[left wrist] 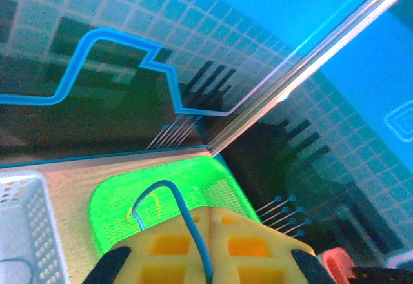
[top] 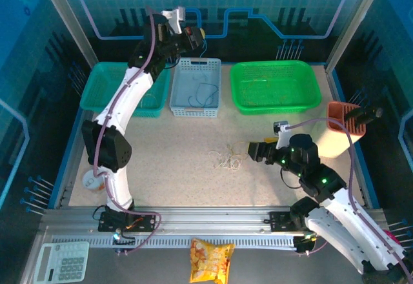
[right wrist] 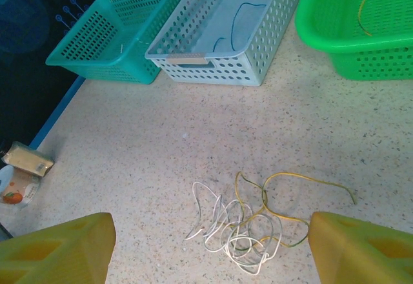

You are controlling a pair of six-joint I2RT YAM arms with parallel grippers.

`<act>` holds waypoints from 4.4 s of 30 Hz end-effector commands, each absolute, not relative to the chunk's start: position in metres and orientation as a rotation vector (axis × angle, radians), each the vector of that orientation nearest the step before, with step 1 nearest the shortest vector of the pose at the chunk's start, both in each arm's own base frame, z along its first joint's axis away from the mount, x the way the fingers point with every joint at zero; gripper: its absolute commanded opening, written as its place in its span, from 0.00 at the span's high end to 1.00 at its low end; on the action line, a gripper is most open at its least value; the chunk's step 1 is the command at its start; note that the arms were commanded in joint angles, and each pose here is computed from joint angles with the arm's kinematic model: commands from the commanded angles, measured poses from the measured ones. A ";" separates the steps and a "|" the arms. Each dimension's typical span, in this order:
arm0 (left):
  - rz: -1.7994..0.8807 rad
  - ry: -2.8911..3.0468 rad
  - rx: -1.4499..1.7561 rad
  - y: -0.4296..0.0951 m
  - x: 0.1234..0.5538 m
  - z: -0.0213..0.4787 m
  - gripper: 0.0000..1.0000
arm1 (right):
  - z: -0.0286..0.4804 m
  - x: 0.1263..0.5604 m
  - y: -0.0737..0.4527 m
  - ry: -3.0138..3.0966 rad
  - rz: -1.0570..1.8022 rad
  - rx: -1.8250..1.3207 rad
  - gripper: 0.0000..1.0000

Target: Untangle the cables

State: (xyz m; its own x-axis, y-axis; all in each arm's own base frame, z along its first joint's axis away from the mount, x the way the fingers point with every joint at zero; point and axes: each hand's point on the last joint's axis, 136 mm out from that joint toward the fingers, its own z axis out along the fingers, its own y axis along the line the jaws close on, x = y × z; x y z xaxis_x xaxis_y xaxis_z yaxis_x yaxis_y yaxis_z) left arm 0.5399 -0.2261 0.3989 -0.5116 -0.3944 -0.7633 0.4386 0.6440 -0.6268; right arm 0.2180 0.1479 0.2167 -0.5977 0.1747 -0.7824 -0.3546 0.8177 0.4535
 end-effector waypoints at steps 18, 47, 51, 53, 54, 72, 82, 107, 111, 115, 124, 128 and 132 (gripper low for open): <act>-0.905 2.096 -0.021 -0.199 0.562 0.286 0.28 | 0.229 0.222 0.137 2.087 0.684 -0.079 0.21; -1.126 2.029 0.020 -0.227 0.399 0.321 0.01 | 0.136 0.281 0.149 2.419 0.783 0.376 0.23; -1.150 2.065 0.015 -0.228 0.363 0.299 0.01 | 0.115 0.288 0.159 2.456 0.858 0.455 0.24; -1.146 2.073 0.008 -0.226 0.350 0.293 0.01 | 0.105 0.290 0.164 2.471 0.899 0.497 0.25; -1.144 2.070 -0.002 -0.223 0.344 0.291 0.01 | 0.100 0.292 0.167 2.475 0.921 0.518 0.25; -1.180 2.055 -0.081 -0.210 0.302 0.267 0.01 | 0.061 0.321 0.189 2.491 1.035 0.678 0.28; -1.185 2.043 -0.059 -0.212 0.297 0.271 0.01 | 0.050 0.336 0.190 2.458 1.066 0.769 0.47; -1.205 1.995 0.128 -0.234 0.292 0.265 0.01 | 0.275 0.323 0.221 2.119 0.976 -0.041 1.00; -1.248 1.959 0.188 -0.246 0.290 0.263 0.01 | 0.311 0.312 0.233 2.043 1.029 -0.129 1.00; -1.263 1.920 0.251 -0.261 0.289 0.266 0.01 | 0.335 0.301 0.243 1.997 1.061 -0.198 1.00; -1.213 1.898 0.337 -0.287 0.296 0.267 0.02 | 0.369 0.284 0.250 1.927 1.089 -0.257 1.00; -1.183 1.885 0.346 -0.292 0.301 0.267 0.02 | 0.385 0.274 0.254 1.892 1.118 -0.280 1.00; -1.176 1.898 0.370 -0.299 0.303 0.260 0.02 | 0.398 0.266 0.258 1.864 1.147 -0.308 1.00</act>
State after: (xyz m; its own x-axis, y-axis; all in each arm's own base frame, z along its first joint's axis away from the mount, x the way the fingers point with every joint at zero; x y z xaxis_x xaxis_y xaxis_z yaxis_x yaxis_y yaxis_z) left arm 0.2957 -0.2910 0.2440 -0.6569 -0.1761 -0.7331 0.5711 0.5186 -0.6363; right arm 0.2800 0.2553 0.3722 -0.5977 0.2313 -0.7676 -0.5490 0.5797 0.6021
